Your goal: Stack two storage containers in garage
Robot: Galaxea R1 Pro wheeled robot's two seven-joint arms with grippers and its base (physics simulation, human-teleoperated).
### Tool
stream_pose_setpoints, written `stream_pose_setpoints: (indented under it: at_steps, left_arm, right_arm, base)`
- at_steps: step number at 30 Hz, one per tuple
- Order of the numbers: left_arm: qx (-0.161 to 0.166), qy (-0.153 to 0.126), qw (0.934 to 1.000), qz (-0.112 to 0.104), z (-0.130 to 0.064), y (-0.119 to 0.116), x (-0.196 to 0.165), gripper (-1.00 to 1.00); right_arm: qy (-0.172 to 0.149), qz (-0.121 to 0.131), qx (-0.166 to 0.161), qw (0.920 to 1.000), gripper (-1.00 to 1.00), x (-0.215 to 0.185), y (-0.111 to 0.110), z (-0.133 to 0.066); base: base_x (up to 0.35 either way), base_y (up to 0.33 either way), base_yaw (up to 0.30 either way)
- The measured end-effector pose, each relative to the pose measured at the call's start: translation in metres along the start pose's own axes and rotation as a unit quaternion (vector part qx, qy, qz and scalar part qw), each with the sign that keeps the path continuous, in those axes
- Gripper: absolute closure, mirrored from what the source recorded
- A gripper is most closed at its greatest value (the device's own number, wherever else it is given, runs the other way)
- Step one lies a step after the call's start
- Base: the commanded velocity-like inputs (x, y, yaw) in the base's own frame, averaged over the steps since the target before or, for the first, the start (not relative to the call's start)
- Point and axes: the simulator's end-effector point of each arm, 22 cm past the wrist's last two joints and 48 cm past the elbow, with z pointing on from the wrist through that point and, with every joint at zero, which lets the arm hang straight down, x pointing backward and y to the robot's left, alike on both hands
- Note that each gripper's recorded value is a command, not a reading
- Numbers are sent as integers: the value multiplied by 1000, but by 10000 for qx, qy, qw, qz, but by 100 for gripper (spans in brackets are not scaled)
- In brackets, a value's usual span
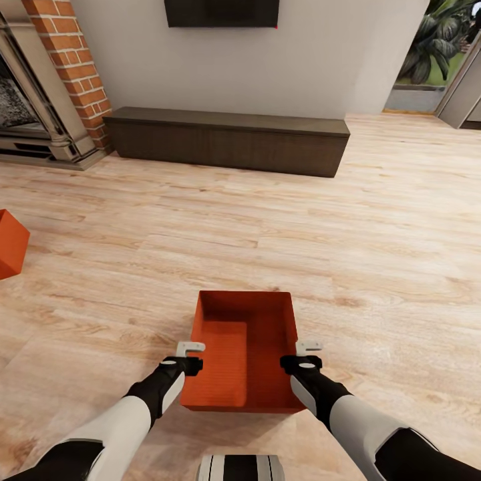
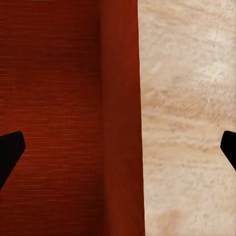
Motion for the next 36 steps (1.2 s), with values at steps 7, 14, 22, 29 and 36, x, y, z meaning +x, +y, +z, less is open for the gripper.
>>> stream_pose_setpoints:
  at_steps: [7,14,22,29,36]
  left_arm:
    - [11,17,10000,8,0,-1,2,-100]
    - [15,11,10000,8,0,0,1,-100]
    - [6,-6,10000,6,0,0,1,-100]
    - [-2,-12,10000,6,0,1,1,-100]
    - [-5,-6,10000,0,0,1,1,-100]
  right_arm:
    - [-42,9,-1,10000,-100,-2,0,0]
    - [-43,0,20,10000,-100,-1,-3,1]
    - [-37,2,35,10000,-100,-1,-5,1]
    - [-32,13,25,10000,-100,-1,-3,1]
    - [-33,14,8,10000,-100,-1,-1,0]
  base:
    - [0,0,0]
    - [0,0,0]
    - [0,0,0]
    - [0,0,0]
    - [0,0,0]
